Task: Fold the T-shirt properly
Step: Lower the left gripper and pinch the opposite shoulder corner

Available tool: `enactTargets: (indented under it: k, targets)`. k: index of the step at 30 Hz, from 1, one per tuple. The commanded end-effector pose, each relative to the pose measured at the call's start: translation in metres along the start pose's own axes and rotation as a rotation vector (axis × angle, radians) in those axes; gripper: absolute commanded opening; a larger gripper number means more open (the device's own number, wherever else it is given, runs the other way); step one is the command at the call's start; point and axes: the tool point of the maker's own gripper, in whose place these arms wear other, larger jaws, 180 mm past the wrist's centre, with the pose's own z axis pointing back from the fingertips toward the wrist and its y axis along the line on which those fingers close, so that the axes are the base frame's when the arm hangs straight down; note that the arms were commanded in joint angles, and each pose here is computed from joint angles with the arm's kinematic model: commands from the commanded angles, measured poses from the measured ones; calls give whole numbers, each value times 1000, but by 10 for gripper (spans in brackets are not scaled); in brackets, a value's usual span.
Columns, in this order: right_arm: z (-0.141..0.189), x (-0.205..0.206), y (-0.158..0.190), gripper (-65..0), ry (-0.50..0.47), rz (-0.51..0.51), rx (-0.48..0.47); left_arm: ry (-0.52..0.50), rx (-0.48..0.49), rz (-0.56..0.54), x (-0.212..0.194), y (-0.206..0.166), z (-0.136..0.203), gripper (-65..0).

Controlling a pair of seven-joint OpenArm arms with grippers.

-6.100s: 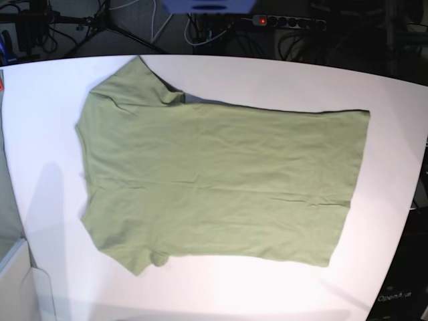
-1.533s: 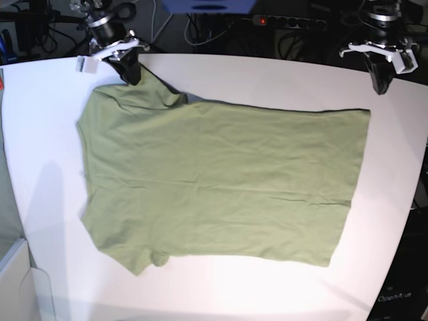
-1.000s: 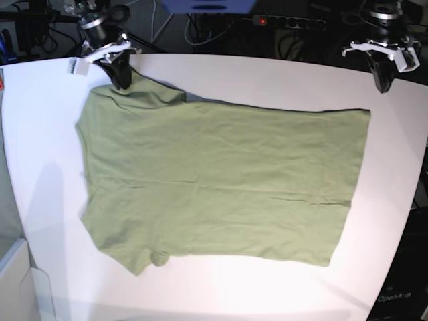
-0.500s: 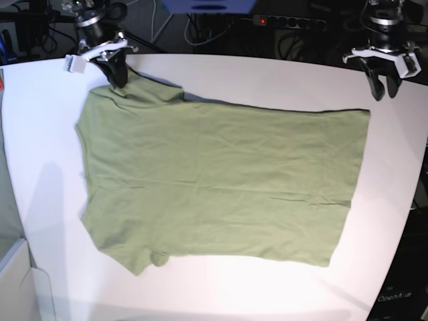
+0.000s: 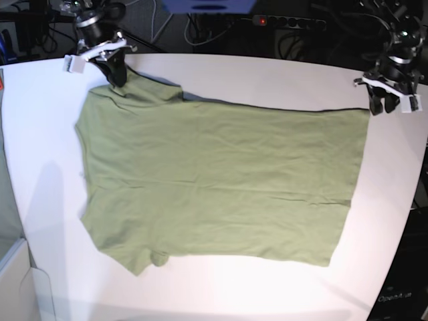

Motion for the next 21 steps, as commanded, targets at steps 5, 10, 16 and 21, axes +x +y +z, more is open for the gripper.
enactTargets:
  k: [5,10,16,21]
  targets:
    - [1,8,3,-643,-27,6,17,-18,52,51,11,24,-5,-289]
    - [1,10,0,-643,-23,19,17,-11,60,95,5,29,-12,-285]
    - [2,11,-1,-643,-21,25,18,49,34,187,-21,30,-34,-285]
    - [1,11,-1,-643,-21,25,19,68,26,210,-30,28,-38,-285]
